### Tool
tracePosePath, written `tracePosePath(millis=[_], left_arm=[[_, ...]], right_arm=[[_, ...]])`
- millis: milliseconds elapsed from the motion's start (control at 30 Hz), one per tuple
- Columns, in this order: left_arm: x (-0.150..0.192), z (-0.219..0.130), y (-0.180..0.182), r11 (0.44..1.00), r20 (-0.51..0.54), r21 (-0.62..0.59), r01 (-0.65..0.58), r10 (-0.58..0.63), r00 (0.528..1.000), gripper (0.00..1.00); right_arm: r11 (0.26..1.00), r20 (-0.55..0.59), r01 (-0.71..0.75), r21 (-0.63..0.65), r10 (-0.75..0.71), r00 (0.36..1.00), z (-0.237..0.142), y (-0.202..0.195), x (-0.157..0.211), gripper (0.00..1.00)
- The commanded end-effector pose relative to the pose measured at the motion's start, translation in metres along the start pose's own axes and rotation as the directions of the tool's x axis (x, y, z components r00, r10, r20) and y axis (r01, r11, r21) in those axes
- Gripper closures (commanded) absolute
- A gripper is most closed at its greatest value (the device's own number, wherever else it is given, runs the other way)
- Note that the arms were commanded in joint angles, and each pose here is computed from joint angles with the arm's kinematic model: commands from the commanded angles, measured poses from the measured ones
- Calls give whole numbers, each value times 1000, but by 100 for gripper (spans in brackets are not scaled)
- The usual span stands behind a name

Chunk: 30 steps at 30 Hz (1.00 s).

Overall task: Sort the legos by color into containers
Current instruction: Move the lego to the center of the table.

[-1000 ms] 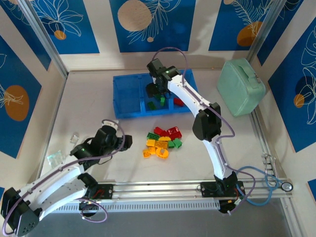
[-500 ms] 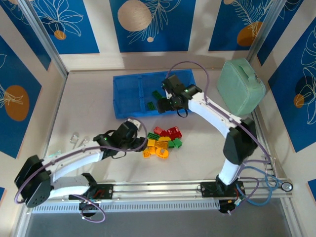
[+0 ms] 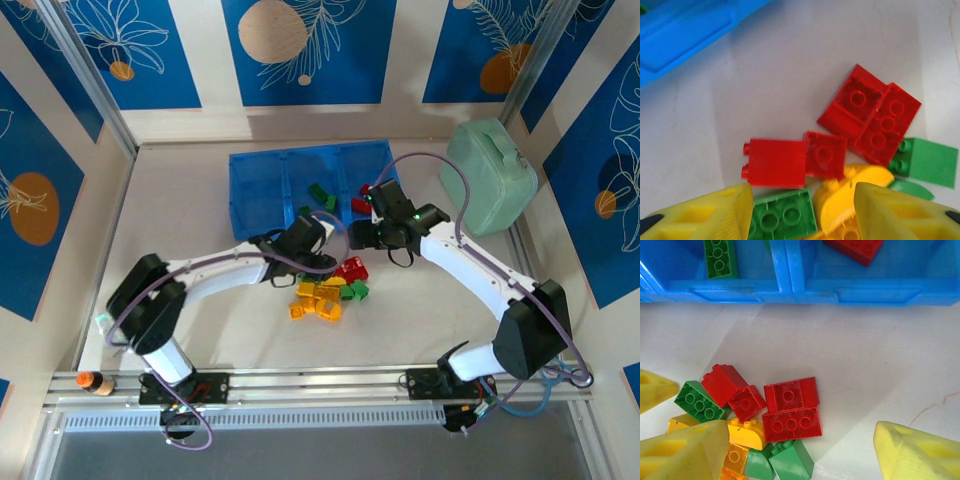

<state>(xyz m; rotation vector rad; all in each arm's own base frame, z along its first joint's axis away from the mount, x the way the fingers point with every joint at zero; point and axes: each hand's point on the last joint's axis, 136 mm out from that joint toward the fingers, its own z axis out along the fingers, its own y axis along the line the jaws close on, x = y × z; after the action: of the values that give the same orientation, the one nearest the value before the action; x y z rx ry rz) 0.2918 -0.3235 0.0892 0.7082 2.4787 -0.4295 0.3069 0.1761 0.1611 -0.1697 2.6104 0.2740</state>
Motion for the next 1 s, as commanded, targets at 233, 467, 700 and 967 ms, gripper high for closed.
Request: tracePosePath(millis=[233,467,700,967], left_arm=[[1,24,14,998,-101,-42,-37,32,994,45],[5,29,23,997,-126,-66,-29,20,992,48],[12,36,29,996,-150,-86,-25,12,989,49],[15,34,47,990,-156,-137,29,-51,986,54]], right_arm=[[998,39,-33,-57,35,999,-6,3,5,24],[998,40,-38,-58,40,998,-5,1,8,24],[996,36,-49,-71,52,998,-3,2,12,25],[996,47,-52,-66,56,997,-6,-1,13,26]])
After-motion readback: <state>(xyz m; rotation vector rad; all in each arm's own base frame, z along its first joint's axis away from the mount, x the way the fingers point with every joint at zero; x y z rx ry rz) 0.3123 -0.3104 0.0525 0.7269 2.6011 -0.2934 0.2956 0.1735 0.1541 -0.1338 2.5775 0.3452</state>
